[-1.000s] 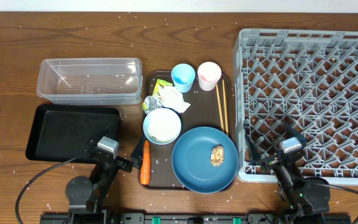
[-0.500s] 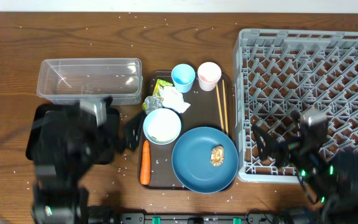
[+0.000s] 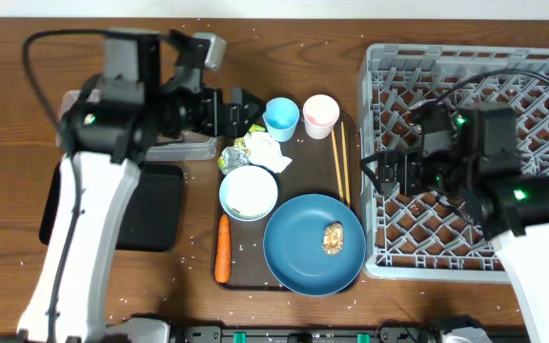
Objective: Sort waste into correct bins and load items into the dishwasher rack
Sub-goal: 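Grasp the light-blue cup with the left gripper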
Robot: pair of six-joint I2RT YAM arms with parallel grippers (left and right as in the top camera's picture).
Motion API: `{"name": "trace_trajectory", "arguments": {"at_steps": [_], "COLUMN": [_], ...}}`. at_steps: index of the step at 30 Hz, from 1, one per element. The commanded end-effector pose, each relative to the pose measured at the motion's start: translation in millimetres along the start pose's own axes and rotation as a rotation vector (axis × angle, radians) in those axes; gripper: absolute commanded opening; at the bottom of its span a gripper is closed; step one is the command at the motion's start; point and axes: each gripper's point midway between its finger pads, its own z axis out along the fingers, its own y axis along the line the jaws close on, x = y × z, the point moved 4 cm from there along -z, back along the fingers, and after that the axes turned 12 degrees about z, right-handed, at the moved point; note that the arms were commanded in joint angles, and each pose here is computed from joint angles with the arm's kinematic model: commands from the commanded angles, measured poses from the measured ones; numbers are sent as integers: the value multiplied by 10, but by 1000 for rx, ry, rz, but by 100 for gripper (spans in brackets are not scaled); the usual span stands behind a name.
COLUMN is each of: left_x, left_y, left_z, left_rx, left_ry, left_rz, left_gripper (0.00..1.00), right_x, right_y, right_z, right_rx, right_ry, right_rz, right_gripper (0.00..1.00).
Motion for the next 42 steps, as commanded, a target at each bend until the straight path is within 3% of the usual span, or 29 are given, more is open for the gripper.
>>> {"name": "trace_trajectory", "arguments": {"at_steps": [1,7,13,18,24,31,35,38,40,42], "left_x": [-26,-84,93,271,472,648,716,717,672,617], "left_y": [125,341,543,701,911,1045,1081,1078,1055,1019], "left_z": [134,633,1255,1661,1966,2171,2229,2224,2187,2114], "left_rx": [-12,-45,-234,-398,-436,-445,-445,-445,-444,-445], "left_ry": [21,37,151,228,263,290,308,310,298,287], "left_rz": [10,46,100,133,37,-47,-53,-53,-50,-48], "left_gripper": [98,98,99,91,85,56,35,14,7,7], "right_x": [-89,-138,-54,20,109,148,147,149,149,147], "right_y": [-58,-275,-405,-423,-444,-453,-453,-453,-453,-453], "right_z": [-11,-13,-40,-45,-48,-50,-50,-50,-50,-50], "right_rx": [21,136,205,220,236,243,243,243,243,243], "right_ry": [-14,-46,-29,4,43,60,60,60,60,60], "right_rz": [57,164,321,333,345,350,350,350,350,349], "right_gripper": [99,99,99,99,99,99,99,99,99,99]}}
